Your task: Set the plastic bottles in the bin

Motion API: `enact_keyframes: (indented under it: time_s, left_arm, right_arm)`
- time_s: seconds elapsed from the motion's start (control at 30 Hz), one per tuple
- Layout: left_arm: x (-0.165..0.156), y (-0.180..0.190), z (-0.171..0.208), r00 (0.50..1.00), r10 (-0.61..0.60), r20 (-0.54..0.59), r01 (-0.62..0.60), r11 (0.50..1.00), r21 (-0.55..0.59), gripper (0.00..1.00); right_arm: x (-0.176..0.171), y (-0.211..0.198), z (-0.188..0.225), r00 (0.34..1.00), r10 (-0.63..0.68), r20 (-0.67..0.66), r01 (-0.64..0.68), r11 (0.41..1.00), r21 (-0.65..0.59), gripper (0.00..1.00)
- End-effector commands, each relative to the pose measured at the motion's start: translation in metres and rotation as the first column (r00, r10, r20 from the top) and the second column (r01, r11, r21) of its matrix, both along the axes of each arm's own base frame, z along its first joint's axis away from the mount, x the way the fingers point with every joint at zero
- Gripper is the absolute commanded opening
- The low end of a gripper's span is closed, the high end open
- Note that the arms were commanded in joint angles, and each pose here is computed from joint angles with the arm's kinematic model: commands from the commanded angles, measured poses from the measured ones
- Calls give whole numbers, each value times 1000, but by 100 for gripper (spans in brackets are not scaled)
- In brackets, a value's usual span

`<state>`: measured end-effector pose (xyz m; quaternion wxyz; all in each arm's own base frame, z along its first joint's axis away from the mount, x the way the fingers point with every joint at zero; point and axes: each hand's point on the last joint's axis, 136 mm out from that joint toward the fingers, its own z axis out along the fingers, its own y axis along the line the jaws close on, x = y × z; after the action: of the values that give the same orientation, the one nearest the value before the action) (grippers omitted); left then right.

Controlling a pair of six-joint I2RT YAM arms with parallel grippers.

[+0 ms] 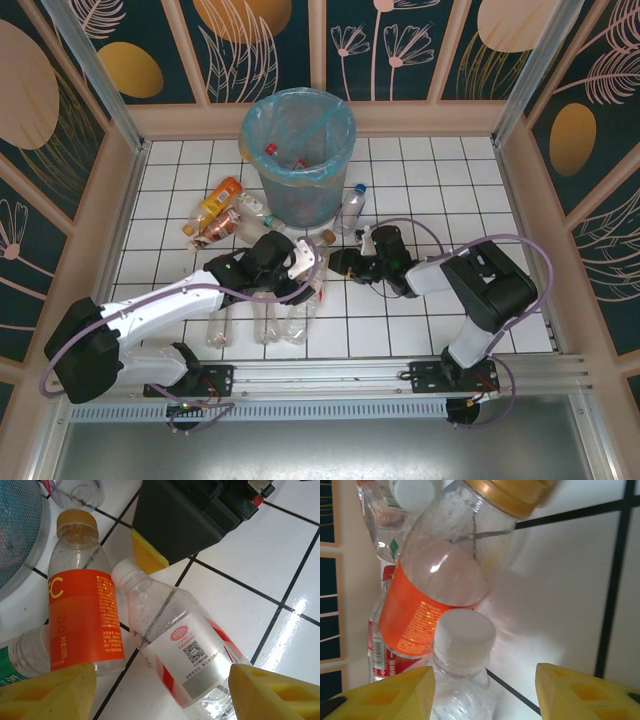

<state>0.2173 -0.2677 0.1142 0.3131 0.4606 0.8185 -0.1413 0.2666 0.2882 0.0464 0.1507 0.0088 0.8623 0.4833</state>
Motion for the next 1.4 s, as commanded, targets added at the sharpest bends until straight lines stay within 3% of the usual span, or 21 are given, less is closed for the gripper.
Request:
enact_keyframes:
  time_s: [0.0,0.47,1.37]
  left_arm:
    - [1,-1,-7,1000,-14,12,14,1000,26,71]
    - [2,-2,-24,1000,-9,-17,10,998,64,71]
    - [9,-2,-11,999,1,36,-3,999,43,72]
  right_arm:
    - [6,10,3,1000,15,-8,-15,999,52,57]
    - [3,21,-9,995,75,-66,-70,995,75,56]
    - [3,24,-18,991,94,-95,-87,994,73,51]
